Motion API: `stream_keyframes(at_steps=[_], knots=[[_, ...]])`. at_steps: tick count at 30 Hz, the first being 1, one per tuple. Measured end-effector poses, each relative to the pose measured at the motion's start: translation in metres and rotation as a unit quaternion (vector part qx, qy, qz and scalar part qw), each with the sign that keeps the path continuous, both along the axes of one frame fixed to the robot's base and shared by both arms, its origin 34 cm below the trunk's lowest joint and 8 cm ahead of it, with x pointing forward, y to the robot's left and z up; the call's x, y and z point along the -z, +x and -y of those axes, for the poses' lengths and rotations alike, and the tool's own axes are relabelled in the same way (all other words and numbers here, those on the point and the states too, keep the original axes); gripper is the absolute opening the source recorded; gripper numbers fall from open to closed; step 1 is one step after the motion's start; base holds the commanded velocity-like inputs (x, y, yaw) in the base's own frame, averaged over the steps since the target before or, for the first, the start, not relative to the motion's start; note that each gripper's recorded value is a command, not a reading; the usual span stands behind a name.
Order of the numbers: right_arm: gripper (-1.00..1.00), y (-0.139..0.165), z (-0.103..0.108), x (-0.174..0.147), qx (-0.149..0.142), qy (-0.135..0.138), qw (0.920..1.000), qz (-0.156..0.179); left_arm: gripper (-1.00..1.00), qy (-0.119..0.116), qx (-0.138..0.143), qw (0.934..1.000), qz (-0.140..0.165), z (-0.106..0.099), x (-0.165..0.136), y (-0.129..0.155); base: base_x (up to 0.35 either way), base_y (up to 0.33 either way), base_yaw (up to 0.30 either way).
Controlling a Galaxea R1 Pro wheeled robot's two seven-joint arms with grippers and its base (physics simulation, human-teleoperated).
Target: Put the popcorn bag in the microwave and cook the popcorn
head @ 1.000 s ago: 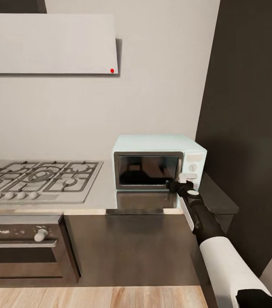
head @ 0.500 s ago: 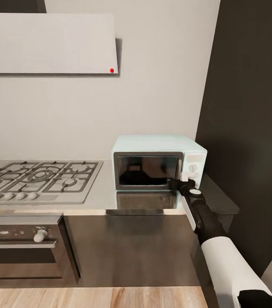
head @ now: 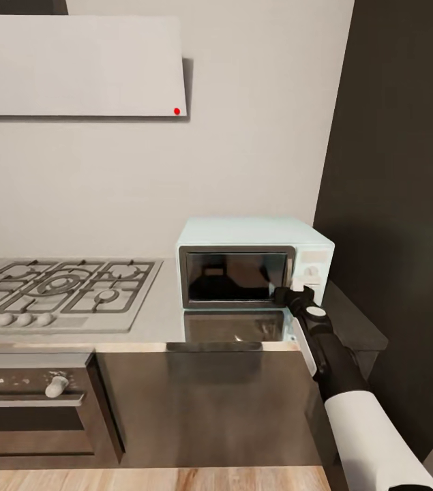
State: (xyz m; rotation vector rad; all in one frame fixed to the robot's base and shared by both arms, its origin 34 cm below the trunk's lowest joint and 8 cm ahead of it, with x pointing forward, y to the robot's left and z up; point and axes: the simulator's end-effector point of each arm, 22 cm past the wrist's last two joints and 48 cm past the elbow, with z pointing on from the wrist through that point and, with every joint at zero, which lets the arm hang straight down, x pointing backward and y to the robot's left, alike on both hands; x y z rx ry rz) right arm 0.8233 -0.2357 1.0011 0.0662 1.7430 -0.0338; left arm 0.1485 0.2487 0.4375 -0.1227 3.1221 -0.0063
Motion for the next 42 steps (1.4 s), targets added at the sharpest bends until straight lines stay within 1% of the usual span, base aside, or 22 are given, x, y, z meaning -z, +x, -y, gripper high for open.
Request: stream_keyframes(at_steps=[1,6,8,21,23,24,25,27,29,34,40,42], knots=[[-1.00,0.001,-0.002,-0.001,-0.005,-0.008,1.0000,0.000,1.00,0.000,0.000,1.0000,0.000,0.000,0.000,0.000,0.000,0.000,0.000],[-1.00,0.002,-0.008,-0.001,-0.019,-0.007,0.9998,-0.002,1.00,-0.001,0.000,1.0000,0.000,0.001,0.000,0.000,0.000,0.000,0.000],[-1.00,0.000,-0.001,-0.001,-0.004,-0.012,0.9999,-0.001,1.00,-0.001,0.000,1.0000,0.000,0.001,0.000,0.000,0.000,0.000,0.000],[-1.00,0.000,-0.001,-0.001,-0.003,-0.012,0.9999,-0.001,1.00,-0.001,0.000,1.0000,0.000,0.001,0.000,0.000,-0.010,0.000,0.000],[-1.00,0.009,-0.001,-0.001,-0.003,-0.015,0.9998,-0.009,1.00,-0.001,-0.001,1.0000,0.000,0.001,0.000,0.000,-0.257,0.000,0.000],[-1.00,0.015,0.003,-0.002,0.002,-0.026,0.9996,-0.013,1.00,-0.001,-0.001,1.0000,-0.001,0.002,0.000,0.000,-0.305,0.000,0.000],[-1.00,0.015,0.008,-0.002,0.008,-0.023,0.9996,-0.013,1.00,-0.002,-0.001,1.0000,-0.001,0.002,0.000,0.000,-0.326,0.000,0.000],[-1.00,0.015,0.007,-0.002,0.006,-0.026,0.9995,-0.014,1.00,-0.001,-0.001,1.0000,-0.001,0.002,0.000,0.000,-0.333,0.000,0.000],[-1.00,0.015,0.004,-0.002,0.003,-0.028,0.9995,-0.014,1.00,-0.002,-0.001,1.0000,-0.001,0.003,0.000,0.000,-0.338,0.000,0.000],[-1.00,0.016,-0.005,-0.002,-0.009,-0.011,0.9998,-0.012,1.00,-0.002,-0.001,1.0000,-0.001,0.003,0.000,0.000,-0.340,0.000,0.000],[-1.00,0.015,-0.024,-0.003,-0.029,-0.027,0.9991,-0.011,1.00,-0.002,-0.001,1.0000,-0.001,0.003,0.000,0.000,-0.340,0.000,0.000],[-1.00,0.015,-0.026,-0.003,-0.030,-0.030,0.9990,-0.011,1.00,-0.002,-0.001,1.0000,-0.001,0.003,0.000,0.000,-0.340,0.000,0.000]])
